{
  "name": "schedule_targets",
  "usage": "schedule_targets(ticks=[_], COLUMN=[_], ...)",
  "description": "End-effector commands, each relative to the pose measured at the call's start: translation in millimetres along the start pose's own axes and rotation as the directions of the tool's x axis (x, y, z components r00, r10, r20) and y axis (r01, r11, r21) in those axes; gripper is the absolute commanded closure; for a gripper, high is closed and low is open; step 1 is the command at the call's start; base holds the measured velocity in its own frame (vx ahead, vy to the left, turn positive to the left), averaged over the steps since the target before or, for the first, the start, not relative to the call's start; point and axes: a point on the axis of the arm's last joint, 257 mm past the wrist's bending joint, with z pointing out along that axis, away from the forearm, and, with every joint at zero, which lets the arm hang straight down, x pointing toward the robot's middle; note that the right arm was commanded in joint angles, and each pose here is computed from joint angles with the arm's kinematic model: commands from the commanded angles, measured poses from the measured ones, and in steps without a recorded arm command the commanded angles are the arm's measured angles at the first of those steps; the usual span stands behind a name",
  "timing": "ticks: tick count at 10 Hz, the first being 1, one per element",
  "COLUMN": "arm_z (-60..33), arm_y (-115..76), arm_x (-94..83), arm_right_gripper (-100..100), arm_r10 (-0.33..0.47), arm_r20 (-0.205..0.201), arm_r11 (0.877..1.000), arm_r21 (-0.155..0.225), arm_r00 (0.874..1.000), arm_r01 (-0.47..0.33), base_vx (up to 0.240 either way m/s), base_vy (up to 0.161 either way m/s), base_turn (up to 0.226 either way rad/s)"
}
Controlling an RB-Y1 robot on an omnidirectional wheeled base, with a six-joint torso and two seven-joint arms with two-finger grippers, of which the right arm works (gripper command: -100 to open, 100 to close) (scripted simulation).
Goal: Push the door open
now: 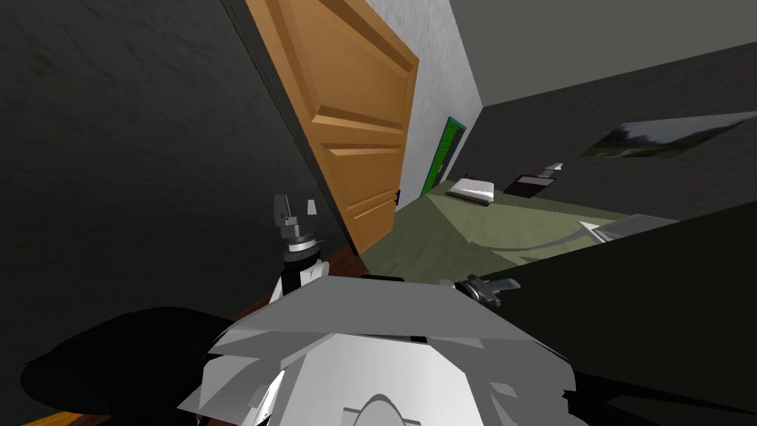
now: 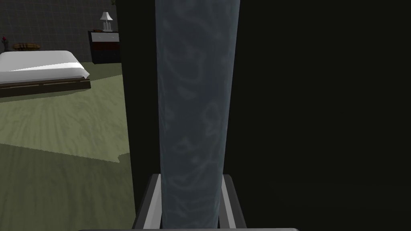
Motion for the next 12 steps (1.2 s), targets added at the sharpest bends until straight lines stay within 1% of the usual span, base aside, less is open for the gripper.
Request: schedule_targets(ticks=[1,4,5,6,8,9,12], arm_z=[6.9,12.4,13.2,14.6,16.5,16.8,17.3], arm_y=[17.2,44.7,49.7,59.7,80.2,85.2,114.2], arm_x=[2.8,3.0,3.0,2.9,2.7,2.6,2.0], arm_right_gripper=[100,100,100,100,100,100,100], arm_r10=[-0.005,-0.005,-0.005,-0.005,-0.005,-0.005,-0.004], arm_r20=[-0.013,-0.014,-0.014,-0.014,-0.014,-0.014,-0.013], arm_r11=[0.999,0.995,0.994,0.991,0.984,0.982,0.967], arm_r21=[-0.036,-0.098,-0.109,-0.132,-0.178,-0.19,-0.255], arm_r00=[1.0,1.0,1.0,1.0,1.0,1.0,1.0], arm_r01=[0.004,0.004,0.004,0.003,0.002,0.002,0.0], base_vx=[0.134,0.136,0.138,0.134,0.144,0.135,0.147], base_vy=[-0.161,-0.178,-0.176,-0.164,-0.179,-0.151,-0.186], base_turn=[-0.064,-0.05,-0.057,-0.029,-0.062,-0.065,-0.064])
